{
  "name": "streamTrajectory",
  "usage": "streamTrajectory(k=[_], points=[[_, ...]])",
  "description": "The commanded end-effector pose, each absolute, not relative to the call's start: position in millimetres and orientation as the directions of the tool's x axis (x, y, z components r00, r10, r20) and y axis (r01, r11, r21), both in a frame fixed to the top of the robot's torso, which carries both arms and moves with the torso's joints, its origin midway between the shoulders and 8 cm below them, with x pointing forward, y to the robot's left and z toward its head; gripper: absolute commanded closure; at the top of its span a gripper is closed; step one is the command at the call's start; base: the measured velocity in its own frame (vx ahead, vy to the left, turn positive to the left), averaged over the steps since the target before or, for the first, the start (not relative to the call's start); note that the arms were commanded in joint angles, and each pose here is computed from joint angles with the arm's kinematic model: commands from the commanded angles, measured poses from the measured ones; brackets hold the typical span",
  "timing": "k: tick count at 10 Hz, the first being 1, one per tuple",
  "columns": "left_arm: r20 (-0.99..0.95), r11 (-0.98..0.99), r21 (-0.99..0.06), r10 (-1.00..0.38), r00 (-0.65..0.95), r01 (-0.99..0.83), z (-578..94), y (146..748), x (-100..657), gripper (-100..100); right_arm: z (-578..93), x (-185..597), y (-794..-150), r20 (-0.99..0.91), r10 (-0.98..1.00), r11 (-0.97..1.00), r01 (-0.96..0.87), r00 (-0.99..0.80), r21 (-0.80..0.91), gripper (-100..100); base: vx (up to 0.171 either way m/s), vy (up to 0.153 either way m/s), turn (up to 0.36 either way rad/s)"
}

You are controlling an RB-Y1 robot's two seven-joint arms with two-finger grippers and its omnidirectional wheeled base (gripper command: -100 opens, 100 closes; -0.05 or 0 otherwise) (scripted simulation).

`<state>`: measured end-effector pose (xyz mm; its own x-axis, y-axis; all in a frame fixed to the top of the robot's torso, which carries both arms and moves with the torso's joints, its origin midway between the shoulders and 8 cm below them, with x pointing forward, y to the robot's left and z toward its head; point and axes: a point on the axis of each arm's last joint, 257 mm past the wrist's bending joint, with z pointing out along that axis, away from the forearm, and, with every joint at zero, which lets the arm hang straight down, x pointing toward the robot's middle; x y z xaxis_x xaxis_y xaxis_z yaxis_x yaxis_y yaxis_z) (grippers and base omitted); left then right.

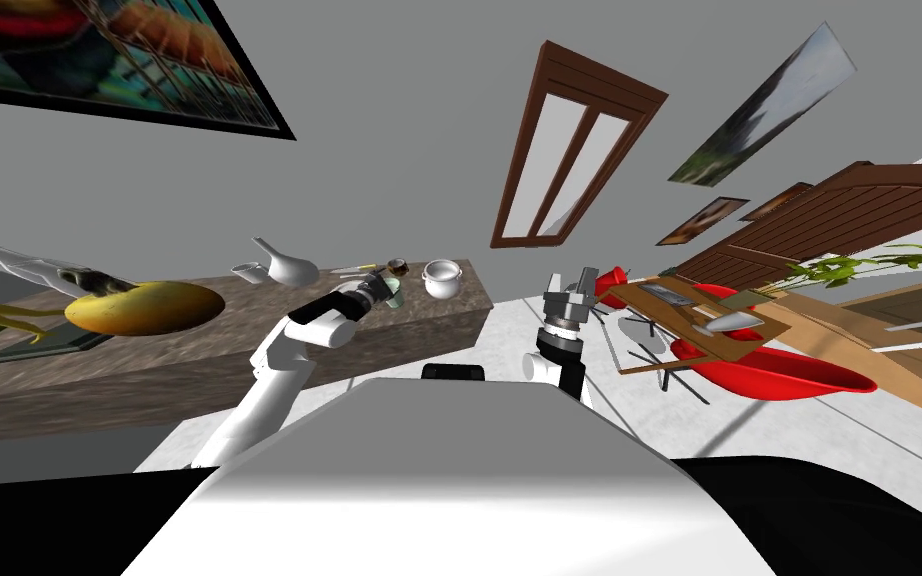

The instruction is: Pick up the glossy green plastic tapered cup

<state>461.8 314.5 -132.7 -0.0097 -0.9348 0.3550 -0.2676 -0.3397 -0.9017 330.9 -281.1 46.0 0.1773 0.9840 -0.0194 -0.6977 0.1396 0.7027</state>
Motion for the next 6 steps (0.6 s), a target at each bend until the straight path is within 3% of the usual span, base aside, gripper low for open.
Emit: streamTrajectory(k=[1,6], points=[[0.372,-0.357,-0.882,-0.928,0.012,-0.307,-137,320,463,-100,46,331,-281,-0.019,0.984,0.14,-0.698,0.177,0.703,0,0.006,-0.002,-0.086],[0.39,-0.388,-0.828,-0.917,0.082,-0.404,-153,332,459,-100,46,331,-281,-0.019,0.984,0.14,-0.698,0.177,0.703,0,0.007,0.0,-0.051]])
